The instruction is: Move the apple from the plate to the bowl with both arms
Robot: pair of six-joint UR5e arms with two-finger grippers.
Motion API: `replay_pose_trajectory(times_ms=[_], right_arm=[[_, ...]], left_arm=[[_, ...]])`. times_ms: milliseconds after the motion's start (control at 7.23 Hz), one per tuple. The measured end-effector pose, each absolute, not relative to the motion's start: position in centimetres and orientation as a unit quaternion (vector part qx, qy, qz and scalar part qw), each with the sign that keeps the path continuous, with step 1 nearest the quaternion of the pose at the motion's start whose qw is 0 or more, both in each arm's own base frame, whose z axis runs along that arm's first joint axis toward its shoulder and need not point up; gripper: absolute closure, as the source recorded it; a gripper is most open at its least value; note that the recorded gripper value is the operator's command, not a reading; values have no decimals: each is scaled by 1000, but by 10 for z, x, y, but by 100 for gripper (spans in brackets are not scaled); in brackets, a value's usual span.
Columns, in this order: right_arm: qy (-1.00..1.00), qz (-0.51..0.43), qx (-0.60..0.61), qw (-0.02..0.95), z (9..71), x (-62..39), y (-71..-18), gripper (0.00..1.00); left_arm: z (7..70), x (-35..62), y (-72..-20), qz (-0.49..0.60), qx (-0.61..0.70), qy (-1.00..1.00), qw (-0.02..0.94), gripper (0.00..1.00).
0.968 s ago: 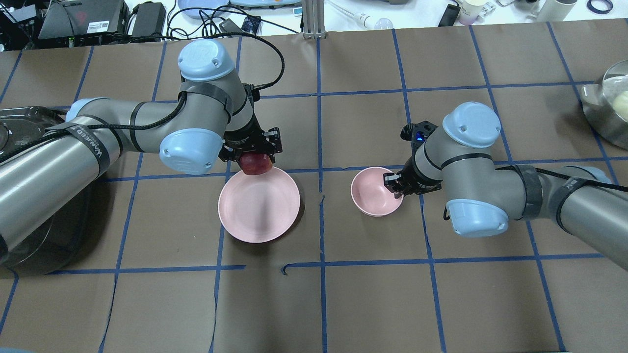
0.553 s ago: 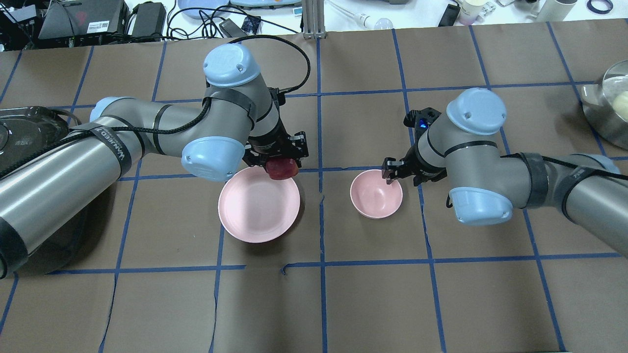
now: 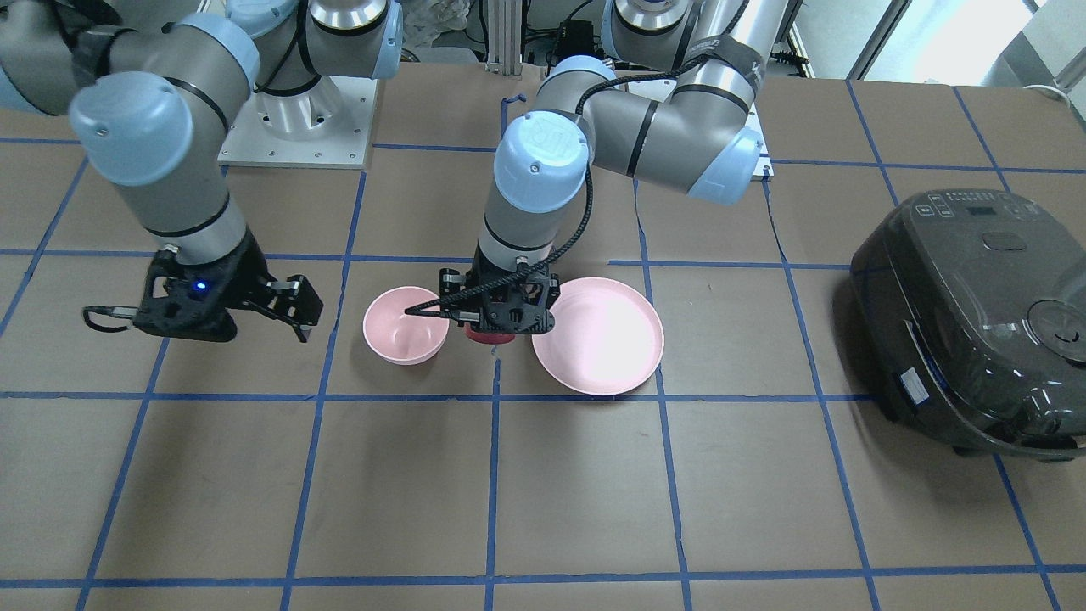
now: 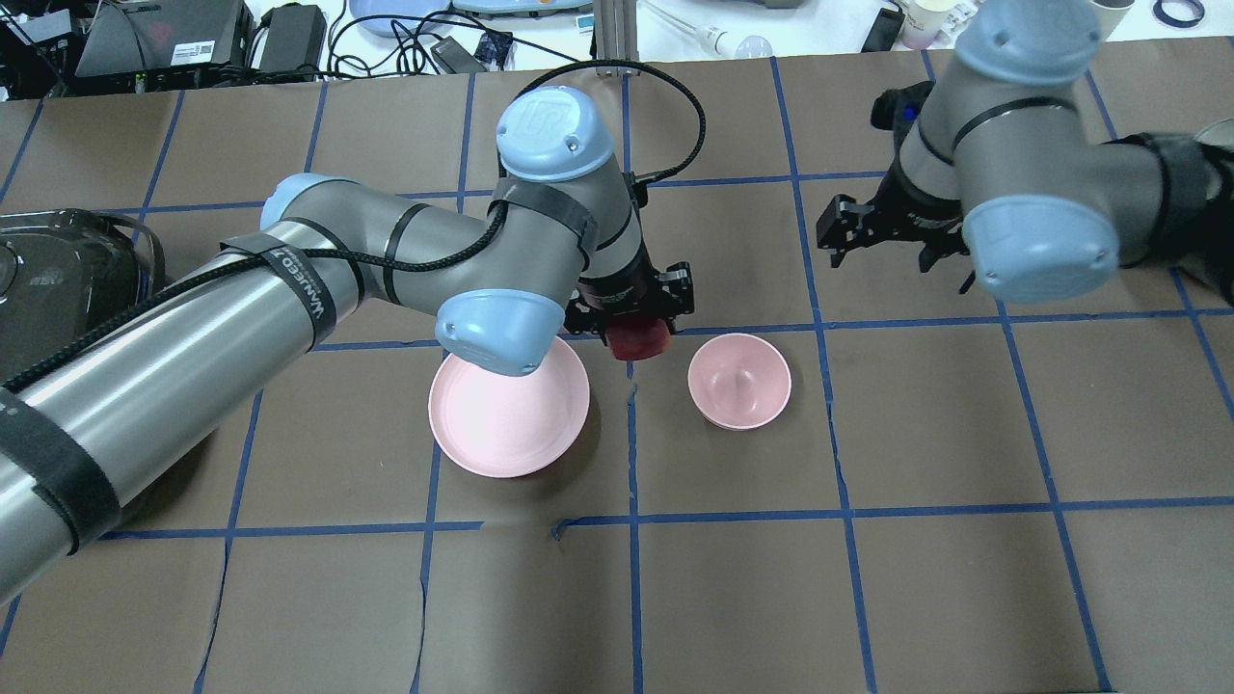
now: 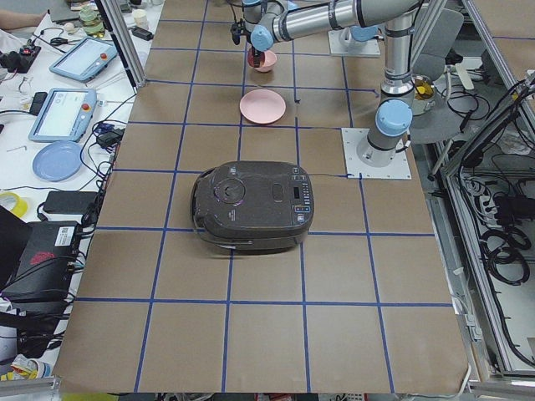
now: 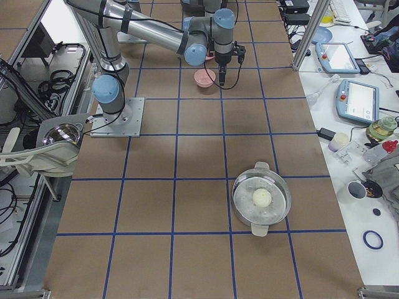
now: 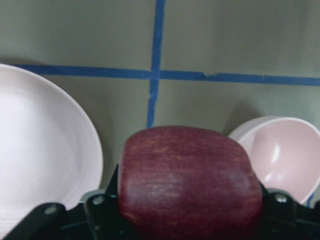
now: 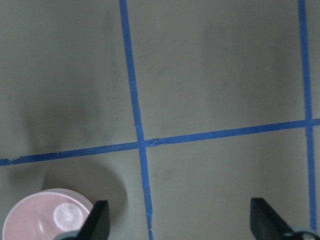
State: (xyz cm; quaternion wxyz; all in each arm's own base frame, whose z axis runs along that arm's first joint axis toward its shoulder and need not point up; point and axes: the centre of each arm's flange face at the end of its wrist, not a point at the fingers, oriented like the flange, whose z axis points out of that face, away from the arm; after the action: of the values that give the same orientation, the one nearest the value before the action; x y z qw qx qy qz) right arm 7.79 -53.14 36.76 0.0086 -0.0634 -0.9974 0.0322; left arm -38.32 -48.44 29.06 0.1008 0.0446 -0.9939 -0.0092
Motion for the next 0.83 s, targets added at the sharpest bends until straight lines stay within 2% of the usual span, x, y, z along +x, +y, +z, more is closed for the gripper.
replay_pose_trajectory(times_ms=[553, 830], right_arm=[[-997, 28, -74, 5, 513, 95, -500, 0], [-997, 48, -55, -6, 528, 131, -495, 0]], left_arm=[[270, -450, -469, 20, 90, -986, 140, 100], [245, -467, -473, 18, 94, -987, 133, 100]])
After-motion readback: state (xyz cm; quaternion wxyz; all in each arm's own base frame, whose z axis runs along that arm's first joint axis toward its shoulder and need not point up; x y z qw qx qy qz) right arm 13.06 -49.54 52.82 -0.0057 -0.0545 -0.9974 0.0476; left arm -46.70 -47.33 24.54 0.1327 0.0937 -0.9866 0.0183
